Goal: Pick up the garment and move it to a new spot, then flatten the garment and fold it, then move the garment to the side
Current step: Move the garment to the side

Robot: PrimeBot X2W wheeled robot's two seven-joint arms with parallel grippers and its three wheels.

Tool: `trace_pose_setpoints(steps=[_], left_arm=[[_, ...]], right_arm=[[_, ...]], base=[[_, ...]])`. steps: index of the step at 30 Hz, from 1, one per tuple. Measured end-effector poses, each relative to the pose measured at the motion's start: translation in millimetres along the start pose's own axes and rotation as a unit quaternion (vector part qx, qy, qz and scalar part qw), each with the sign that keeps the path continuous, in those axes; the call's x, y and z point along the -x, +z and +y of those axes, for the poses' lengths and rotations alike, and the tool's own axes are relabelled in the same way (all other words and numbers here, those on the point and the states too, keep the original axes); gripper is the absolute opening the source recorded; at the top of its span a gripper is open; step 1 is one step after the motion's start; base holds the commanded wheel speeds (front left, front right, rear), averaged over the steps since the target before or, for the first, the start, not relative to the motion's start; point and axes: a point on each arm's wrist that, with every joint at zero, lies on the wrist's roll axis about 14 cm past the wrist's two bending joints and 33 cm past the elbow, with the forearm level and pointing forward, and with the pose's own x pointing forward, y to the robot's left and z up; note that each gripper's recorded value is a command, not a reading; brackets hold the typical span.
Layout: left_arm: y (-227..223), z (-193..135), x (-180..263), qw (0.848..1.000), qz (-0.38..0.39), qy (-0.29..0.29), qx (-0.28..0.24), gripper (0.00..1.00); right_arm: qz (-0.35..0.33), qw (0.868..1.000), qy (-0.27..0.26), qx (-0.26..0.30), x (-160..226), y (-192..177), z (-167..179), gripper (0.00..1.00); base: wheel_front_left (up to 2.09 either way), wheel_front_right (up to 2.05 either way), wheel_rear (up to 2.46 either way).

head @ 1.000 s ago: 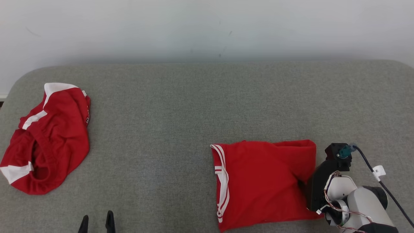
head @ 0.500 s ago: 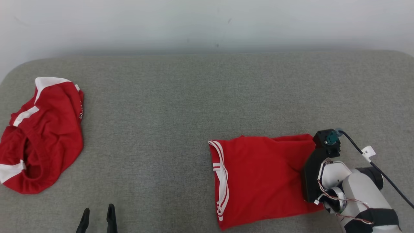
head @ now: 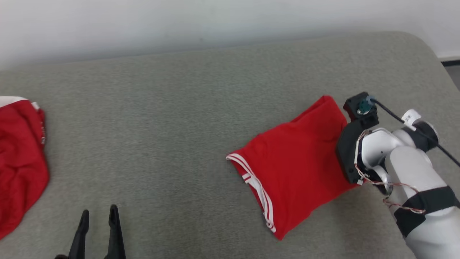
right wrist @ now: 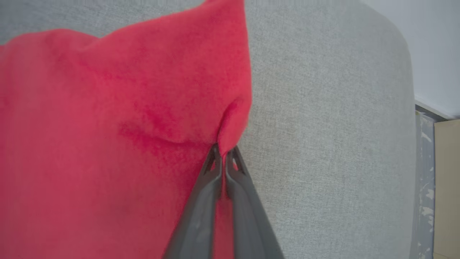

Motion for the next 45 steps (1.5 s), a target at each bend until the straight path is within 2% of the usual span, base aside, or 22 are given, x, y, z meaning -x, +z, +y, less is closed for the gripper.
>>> trace_pose_setpoints(steps=[4, 12, 13, 22, 35, 45], left_arm=[[0.8, -22.9, -21.0, 0.999, -0.008, -0.036, 0.005, 1.0], [-8.2, -66.1, -56.1, 0.994, -0.008, -0.109, 0.018, 1.0], [-8.2, -66.1, -56.1, 0.994, -0.008, -0.109, 0.018, 1.0], [-30.6, -95.2, -77.8, 0.986, 0.008, -0.162, 0.033, 1.0], [-56.3, -106.0, -87.3, 0.981, 0.033, -0.188, 0.042, 1.0], [-55.3, -102.9, -85.9, 0.981, 0.033, -0.187, 0.038, 1.0]], right_arm=[[-0.012, 0.999, -0.035, -0.004, 5.4, -1.1, -29.9, 0.0], [-0.016, 0.993, -0.115, -0.034, 15.9, -25.7, -95.7, 0.0], [-0.016, 0.993, -0.115, -0.034, 15.9, -25.7, -95.7, 0.0], [-0.01, 0.978, -0.207, -0.032, 28.0, -52.3, -169.1, 0.0], [0.007, 0.962, -0.271, 0.017, 35.4, -69.7, -210.9, 0.0], [-0.006, 0.961, -0.274, 0.032, 32.1, -62.9, -212.7, 0.0]], base=[[0.0, 0.0, 0.0], [0.0, 0.0, 0.0], [0.0, 0.0, 0.0], [0.0, 0.0, 0.0], [0.0, 0.0, 0.0], [0.0, 0.0, 0.0]])
